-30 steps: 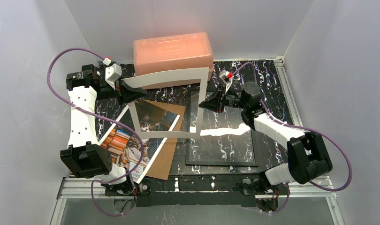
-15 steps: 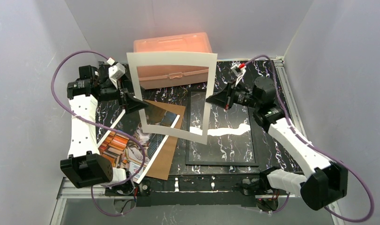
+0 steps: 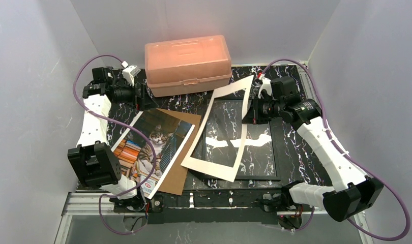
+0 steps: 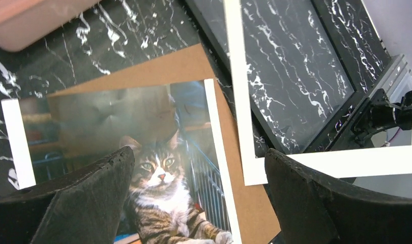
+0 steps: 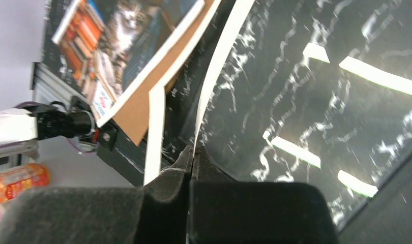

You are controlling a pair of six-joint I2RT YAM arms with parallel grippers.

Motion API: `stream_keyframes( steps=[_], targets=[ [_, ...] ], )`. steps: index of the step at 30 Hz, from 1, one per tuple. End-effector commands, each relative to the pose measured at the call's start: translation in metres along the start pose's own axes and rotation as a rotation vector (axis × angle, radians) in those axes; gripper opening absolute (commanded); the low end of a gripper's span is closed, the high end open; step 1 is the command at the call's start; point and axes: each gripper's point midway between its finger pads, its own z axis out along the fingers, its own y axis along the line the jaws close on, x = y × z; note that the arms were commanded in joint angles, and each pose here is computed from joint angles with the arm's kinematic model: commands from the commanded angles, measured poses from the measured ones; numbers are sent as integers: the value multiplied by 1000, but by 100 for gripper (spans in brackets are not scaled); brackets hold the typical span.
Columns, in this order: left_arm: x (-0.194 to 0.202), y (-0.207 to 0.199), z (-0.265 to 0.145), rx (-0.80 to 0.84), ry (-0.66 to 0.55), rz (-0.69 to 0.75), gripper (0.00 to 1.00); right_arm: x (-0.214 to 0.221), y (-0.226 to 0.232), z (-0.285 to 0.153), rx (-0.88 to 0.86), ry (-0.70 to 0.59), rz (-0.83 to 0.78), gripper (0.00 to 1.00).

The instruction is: Put the photo into the frame

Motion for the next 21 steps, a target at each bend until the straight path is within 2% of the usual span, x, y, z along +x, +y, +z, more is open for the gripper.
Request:
stream_keyframes(
  steps=[1, 10, 21],
  targets=[
    [19, 3, -1, -33, 73, -60, 98, 6, -16, -25, 141, 37, -27, 1],
    [26, -7, 3, 9, 85, -28, 98, 3, -43, -25, 291, 124, -67, 1],
    [33, -11, 3, 34, 101, 19, 98, -1, -106, -24, 626, 216, -94, 1]
  ],
)
